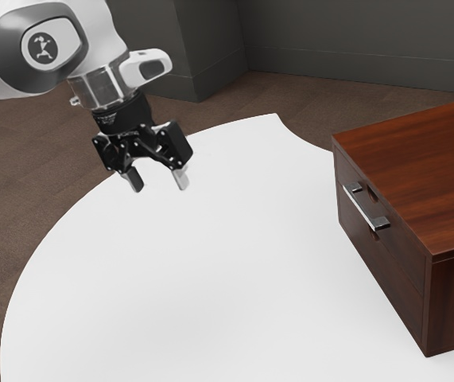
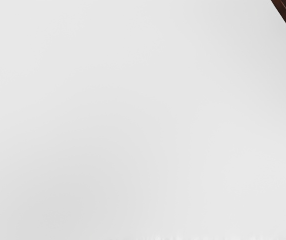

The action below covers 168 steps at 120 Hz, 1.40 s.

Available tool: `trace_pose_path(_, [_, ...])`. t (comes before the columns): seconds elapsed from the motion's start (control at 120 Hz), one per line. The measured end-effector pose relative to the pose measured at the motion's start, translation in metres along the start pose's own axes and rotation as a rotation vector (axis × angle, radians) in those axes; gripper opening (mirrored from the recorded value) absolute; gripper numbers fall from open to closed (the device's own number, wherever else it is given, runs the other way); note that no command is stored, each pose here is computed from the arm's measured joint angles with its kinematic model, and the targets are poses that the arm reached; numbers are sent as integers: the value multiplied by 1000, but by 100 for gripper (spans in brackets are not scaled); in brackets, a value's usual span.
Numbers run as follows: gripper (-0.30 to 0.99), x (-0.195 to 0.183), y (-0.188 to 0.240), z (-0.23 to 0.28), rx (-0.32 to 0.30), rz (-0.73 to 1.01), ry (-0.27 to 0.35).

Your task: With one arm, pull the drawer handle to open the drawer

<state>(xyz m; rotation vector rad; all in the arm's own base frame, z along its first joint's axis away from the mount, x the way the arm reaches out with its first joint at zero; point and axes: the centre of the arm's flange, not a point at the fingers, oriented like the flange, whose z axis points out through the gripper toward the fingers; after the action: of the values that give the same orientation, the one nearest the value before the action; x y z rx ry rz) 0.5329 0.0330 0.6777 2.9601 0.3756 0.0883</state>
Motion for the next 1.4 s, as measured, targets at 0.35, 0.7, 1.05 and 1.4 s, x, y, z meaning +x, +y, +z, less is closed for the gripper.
trace_pose_path(0.35, [66, 2, 13, 9, -24, 19, -19])
trace_pose_path(0.7, [66, 33, 39, 67, -172, -167, -24])
trace_pose_path(1.05, [65, 44, 106, 96, -324, -275, 2])
trace_pose_path(1.4, [64, 74, 113, 124, -352, -445, 90])
